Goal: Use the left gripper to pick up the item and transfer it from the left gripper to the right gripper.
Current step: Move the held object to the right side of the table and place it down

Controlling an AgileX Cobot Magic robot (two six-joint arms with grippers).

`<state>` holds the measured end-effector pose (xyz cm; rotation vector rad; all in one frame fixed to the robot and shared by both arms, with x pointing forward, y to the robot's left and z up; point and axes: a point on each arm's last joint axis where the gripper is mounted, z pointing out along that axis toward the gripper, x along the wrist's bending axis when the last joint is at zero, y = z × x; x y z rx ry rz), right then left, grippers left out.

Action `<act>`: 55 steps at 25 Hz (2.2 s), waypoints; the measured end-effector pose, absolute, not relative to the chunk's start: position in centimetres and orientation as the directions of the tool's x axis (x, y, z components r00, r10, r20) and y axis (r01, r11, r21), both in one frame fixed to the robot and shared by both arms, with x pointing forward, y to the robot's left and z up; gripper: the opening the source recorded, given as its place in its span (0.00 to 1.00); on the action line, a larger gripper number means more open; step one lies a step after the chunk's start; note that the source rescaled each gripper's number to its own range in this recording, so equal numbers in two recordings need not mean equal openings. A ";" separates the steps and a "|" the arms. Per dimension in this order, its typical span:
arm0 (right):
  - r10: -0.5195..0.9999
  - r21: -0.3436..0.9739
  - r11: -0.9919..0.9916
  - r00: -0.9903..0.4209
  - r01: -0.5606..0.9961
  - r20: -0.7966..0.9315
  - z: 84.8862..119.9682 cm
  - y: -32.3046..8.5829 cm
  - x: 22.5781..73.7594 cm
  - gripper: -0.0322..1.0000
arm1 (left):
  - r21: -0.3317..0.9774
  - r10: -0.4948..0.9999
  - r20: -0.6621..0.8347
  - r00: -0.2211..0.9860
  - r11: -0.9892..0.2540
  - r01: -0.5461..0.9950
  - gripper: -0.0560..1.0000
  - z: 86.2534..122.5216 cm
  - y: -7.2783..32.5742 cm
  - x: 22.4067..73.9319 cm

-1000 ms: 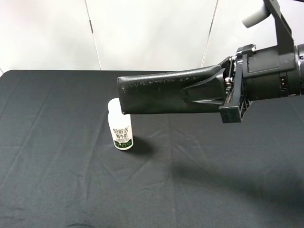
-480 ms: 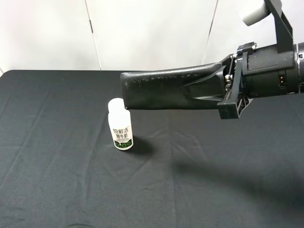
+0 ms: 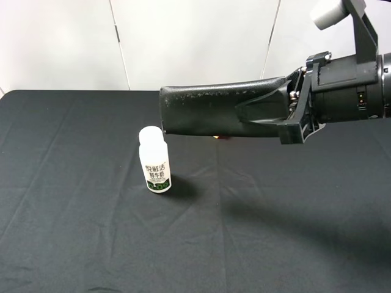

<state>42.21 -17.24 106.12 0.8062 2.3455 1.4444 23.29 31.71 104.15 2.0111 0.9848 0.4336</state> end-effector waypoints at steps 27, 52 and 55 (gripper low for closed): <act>0.615 0.878 0.381 -0.788 0.289 -0.008 106.0 -17.6 42.6 0.03 | 0.816 0.996 -0.058 0.060 0.013 0.578 0.99 104.0 30.9 22.7; 0.929 0.857 0.296 -0.337 0.421 -0.156 101.1 -22.7 44.9 0.03 | 0.816 0.985 -0.057 -0.162 0.140 0.561 0.98 104.0 30.6 22.5; 0.958 0.816 0.225 -0.274 0.533 -0.085 99.1 -23.7 45.9 0.03 | 0.816 0.985 -0.057 -0.162 0.140 0.561 0.98 104.0 30.6 22.5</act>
